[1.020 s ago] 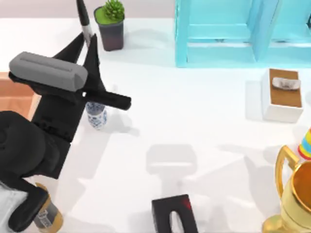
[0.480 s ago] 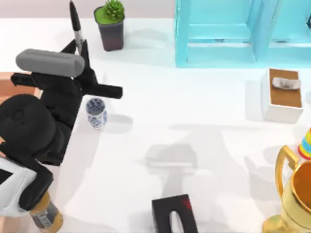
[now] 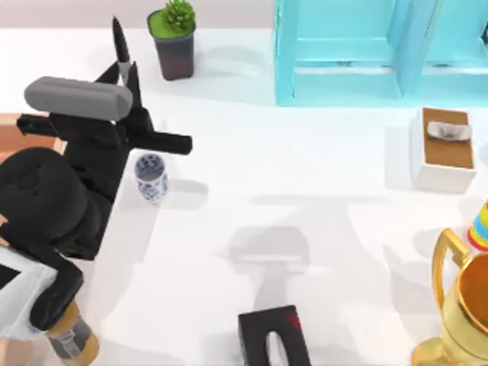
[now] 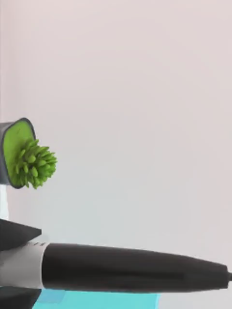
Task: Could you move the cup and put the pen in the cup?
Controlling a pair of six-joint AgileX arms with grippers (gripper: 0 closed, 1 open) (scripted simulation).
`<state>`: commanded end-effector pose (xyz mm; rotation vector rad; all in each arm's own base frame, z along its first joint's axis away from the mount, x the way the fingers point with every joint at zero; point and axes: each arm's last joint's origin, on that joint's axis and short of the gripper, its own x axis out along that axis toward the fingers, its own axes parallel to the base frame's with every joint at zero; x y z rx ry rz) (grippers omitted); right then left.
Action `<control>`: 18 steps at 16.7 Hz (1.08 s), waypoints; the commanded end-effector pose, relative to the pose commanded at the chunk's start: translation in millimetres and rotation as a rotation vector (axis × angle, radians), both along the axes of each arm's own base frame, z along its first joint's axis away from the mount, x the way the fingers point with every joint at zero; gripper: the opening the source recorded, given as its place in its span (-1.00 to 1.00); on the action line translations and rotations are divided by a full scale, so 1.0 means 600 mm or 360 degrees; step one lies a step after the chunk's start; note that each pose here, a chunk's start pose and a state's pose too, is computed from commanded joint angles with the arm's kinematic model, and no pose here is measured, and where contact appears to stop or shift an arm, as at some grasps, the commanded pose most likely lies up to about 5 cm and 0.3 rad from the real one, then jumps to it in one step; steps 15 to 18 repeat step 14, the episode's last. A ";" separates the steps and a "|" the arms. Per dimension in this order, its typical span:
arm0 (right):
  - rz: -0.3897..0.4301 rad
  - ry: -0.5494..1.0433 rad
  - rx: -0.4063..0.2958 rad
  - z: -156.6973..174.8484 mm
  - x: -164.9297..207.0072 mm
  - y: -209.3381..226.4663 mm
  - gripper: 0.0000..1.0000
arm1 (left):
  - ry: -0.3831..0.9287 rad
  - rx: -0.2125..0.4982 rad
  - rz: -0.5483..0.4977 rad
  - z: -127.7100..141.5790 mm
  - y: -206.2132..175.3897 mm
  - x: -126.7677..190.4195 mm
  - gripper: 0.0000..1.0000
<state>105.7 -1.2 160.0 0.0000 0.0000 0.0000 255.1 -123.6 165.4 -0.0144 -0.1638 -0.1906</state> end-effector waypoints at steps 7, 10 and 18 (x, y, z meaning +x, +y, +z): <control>0.0000 0.0000 0.0000 0.000 0.000 0.000 1.00 | 0.0000 0.0000 0.0000 0.000 0.000 0.000 0.81; 0.0000 0.0000 0.0000 0.000 0.000 0.000 1.00 | 0.0000 0.0000 0.0000 0.000 0.000 0.000 1.00; 0.0000 0.0000 0.0000 0.000 0.000 0.000 1.00 | 0.0000 0.0000 0.0000 0.000 0.000 0.000 1.00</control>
